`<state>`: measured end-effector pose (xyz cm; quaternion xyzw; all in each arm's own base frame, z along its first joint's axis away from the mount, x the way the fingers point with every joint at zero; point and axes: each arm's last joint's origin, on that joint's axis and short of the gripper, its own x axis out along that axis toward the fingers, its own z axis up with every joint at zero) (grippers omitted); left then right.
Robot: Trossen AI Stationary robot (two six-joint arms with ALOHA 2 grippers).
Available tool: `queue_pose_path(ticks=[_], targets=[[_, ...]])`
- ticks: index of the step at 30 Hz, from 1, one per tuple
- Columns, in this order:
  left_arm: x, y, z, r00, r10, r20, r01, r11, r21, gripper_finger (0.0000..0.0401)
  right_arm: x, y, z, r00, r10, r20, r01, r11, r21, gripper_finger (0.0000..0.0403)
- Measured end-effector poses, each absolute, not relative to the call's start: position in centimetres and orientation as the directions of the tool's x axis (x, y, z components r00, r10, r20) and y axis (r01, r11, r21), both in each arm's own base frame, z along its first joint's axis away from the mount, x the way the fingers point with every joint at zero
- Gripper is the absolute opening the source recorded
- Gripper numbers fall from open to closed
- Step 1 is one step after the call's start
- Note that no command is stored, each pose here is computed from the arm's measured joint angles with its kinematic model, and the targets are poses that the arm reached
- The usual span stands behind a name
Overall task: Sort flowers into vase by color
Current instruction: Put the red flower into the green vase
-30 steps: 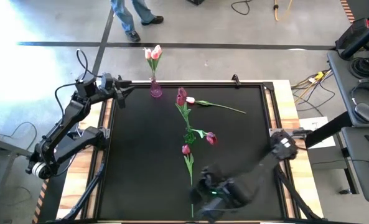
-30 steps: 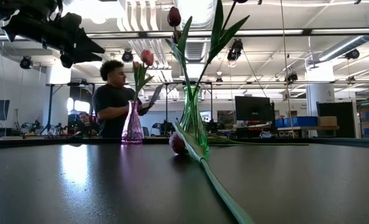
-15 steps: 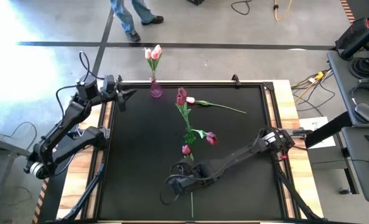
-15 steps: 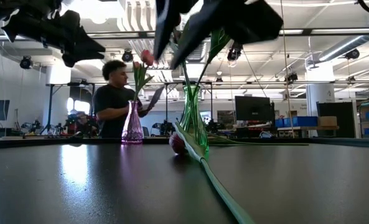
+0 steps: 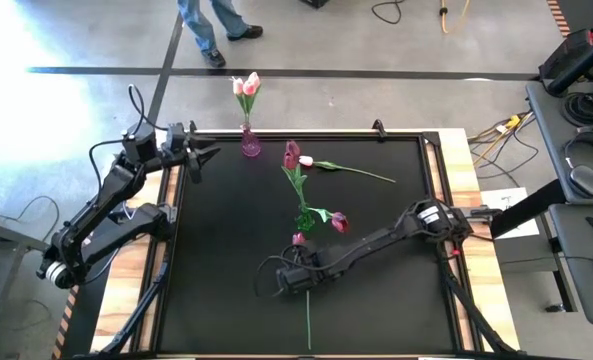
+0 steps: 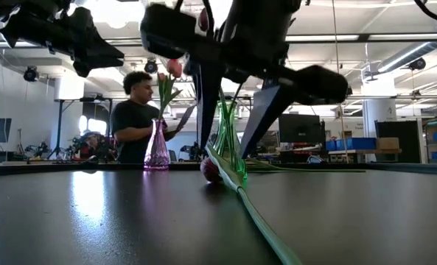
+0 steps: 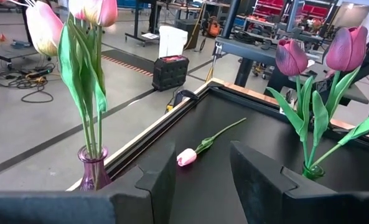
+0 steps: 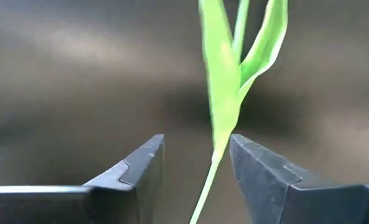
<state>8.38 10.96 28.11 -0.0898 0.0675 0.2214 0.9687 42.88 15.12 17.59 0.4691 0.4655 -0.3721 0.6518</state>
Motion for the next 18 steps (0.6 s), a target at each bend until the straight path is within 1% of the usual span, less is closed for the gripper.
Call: queue_pose_path(ticks=[3, 6, 13, 18], targets=[[8.4, 10.9, 28.1, 0.893, 0.417, -0.170, -0.441, 0.886, -0.143, 0.0134, 42.9, 14.2, 17.1, 0.269, -0.061, -0.961, 0.931, 0.272, 0.244, 0.0181], [8.3, 10.9, 28.1, 0.892, 0.417, -0.173, -0.442, 0.885, -0.145, 0.0134, 42.7, 13.4, 16.4, 0.239, -0.052, -0.970, 0.941, 0.258, 0.218, 0.0173], [8.3, 10.8, 28.0, 0.890, 0.418, -0.181, -0.443, 0.887, -0.130, 0.0134, 43.1, 12.7, 15.3, 0.249, -0.015, -0.968, 0.934, 0.269, 0.236, 0.0140], [8.2, 10.7, 28.0, 0.890, 0.417, -0.186, -0.443, 0.887, -0.132, 0.0134, 43.1, 12.6, 14.4, 0.219, 0.009, -0.976, 0.938, 0.274, 0.213, 0.0106]])
